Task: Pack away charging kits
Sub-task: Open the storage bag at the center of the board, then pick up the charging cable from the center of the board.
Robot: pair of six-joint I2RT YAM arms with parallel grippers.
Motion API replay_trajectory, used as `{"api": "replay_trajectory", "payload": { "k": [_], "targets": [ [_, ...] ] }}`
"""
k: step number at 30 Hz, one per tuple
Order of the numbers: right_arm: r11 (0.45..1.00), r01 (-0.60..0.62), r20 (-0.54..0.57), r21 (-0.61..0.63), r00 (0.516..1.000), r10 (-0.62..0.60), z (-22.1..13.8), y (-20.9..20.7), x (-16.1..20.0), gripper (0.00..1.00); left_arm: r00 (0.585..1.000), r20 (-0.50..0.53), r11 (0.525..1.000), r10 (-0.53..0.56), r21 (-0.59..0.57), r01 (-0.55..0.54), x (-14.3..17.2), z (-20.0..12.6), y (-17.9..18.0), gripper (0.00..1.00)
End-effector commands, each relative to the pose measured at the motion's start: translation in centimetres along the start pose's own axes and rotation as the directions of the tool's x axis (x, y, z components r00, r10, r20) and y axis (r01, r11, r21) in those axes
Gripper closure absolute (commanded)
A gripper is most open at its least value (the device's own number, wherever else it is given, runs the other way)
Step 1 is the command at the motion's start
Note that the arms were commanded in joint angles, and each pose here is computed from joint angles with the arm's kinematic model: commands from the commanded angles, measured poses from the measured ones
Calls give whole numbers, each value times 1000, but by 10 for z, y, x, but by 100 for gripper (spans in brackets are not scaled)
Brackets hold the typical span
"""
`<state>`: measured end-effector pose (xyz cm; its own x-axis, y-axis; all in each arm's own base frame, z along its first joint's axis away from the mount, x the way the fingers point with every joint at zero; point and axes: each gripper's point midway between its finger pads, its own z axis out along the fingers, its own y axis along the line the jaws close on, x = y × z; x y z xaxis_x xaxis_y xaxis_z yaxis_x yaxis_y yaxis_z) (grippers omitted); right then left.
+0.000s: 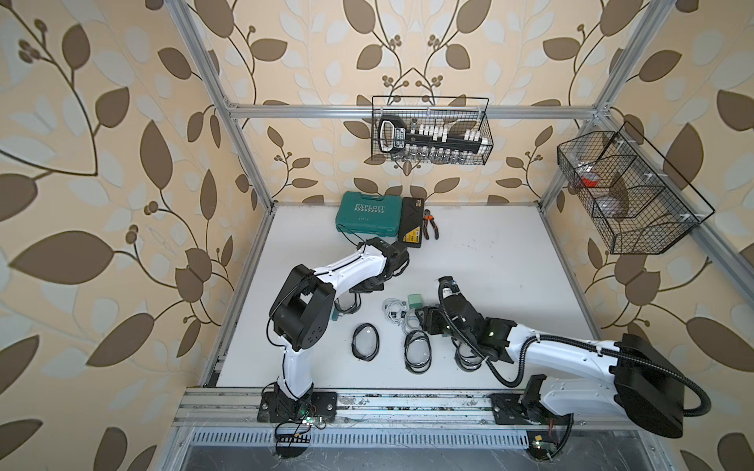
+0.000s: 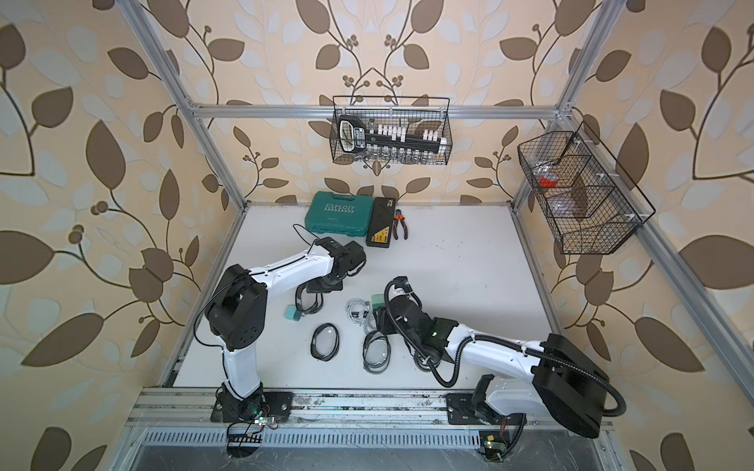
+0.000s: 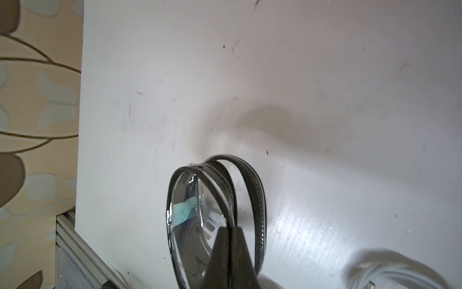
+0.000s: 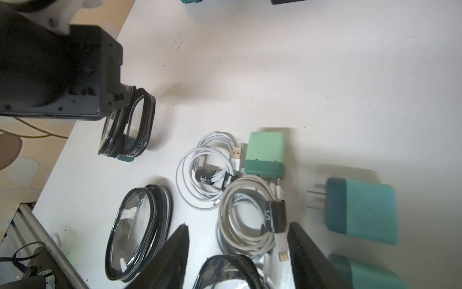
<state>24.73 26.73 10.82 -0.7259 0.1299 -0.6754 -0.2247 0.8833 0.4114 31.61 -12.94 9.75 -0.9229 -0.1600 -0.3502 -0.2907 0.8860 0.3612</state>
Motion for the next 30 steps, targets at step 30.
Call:
{"api": "replay_trajectory", "payload": {
  "k": [30],
  "targets": [
    [935, 208, -179, 287, 971, -161, 96, 7, 29, 56, 991, 85, 980, -101, 181, 84, 22, -39, 51, 100]
  ]
}}
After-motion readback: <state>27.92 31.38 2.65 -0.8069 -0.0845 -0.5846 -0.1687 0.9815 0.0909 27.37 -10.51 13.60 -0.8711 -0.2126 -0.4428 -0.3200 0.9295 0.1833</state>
